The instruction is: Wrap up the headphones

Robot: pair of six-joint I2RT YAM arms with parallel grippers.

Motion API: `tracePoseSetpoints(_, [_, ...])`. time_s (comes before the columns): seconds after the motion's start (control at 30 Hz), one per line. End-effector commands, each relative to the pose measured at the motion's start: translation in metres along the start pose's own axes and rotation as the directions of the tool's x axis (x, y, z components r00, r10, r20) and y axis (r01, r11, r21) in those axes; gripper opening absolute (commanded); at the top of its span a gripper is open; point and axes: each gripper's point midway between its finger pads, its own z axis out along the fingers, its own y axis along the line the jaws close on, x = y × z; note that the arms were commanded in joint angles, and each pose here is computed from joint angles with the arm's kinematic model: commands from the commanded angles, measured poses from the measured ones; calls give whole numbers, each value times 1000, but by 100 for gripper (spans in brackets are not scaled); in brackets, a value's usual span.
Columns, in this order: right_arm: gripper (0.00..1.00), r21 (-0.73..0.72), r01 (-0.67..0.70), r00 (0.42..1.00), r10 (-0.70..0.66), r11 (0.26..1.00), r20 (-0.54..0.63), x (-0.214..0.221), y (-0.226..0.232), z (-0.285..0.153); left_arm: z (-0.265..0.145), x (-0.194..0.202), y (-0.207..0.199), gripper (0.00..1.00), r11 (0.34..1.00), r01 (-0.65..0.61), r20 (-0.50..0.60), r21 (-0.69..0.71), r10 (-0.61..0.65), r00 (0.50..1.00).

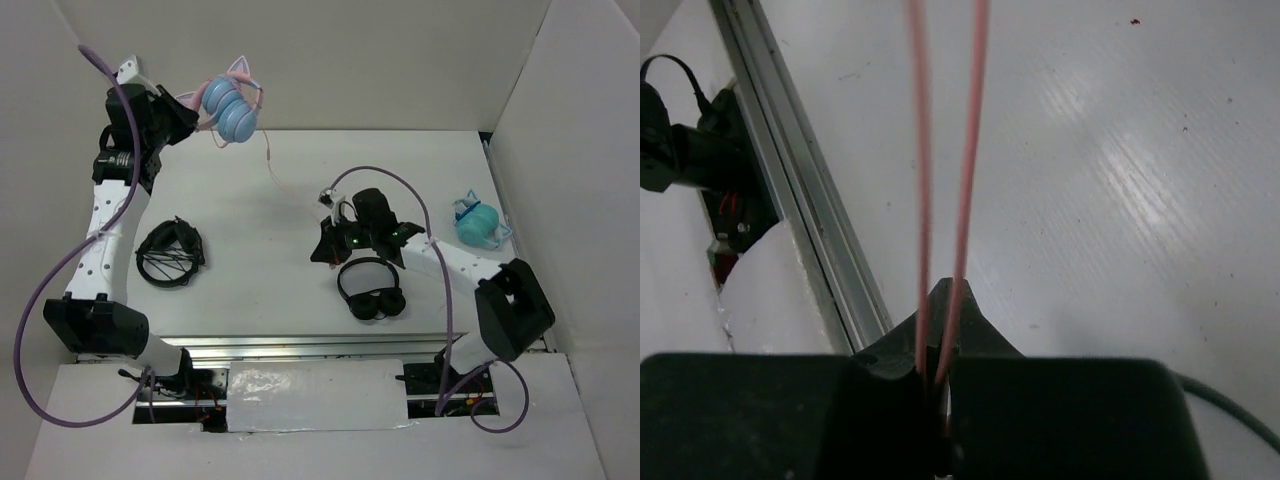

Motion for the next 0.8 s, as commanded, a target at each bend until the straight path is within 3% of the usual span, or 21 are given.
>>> tracePoseSetpoints(0.0, [0,-108,21,995,-11,994,95,-39,0,11,-48,-64,-68,0,917,68,128,393,-128,984])
tracePoseSetpoints(0.13, [0,-165,-80,992,95,983,85,-30,-26,29,-82,-76,-97,0,790,60,86,610,-141,986])
tracePoseSetpoints(0.27, [0,-109,-168,979,178,980,95,-28,-68,26,-112,-77,-121,0,633,8,49,774,-73,996])
tracePoseSetpoints(0.3, [0,-93,-188,977,196,978,84,-25,-77,26,-125,-68,-128,0,570,16,4,822,-35,999])
tracePoseSetpoints(0.4, [0,-65,-193,973,200,979,115,-41,-102,17,-146,-58,-146,0,415,-50,25,908,66,997])
tracePoseSetpoints(0.47, [0,-46,-178,975,183,983,130,-59,-111,10,-165,-36,-158,0,273,-94,41,957,195,980])
tracePoseSetpoints(0.57, [0,9,-132,981,129,991,145,-88,-136,-2,-184,-12,-168,0,161,-107,57,981,291,955])
tracePoseSetpoints(0.63, [0,56,-130,981,120,990,155,-115,-159,-15,-181,4,-165,0,124,-184,133,975,339,931])
tracePoseSetpoints(0.67, [0,84,-109,983,95,990,157,-126,-169,-21,-182,23,-168,0,146,-104,44,984,365,930])
tracePoseSetpoints(0.7, [0,106,-169,982,158,980,104,-116,-185,-24,-178,28,-169,0,103,-237,179,966,396,901])
tracePoseSetpoints(0.73, [0,136,-118,984,97,984,151,-154,-191,-39,-172,40,-164,0,205,-206,104,957,418,902])
tracePoseSetpoints(0.77, [0,179,-113,985,87,977,148,-162,-200,-43,-174,54,-170,0,201,-227,117,953,448,886])
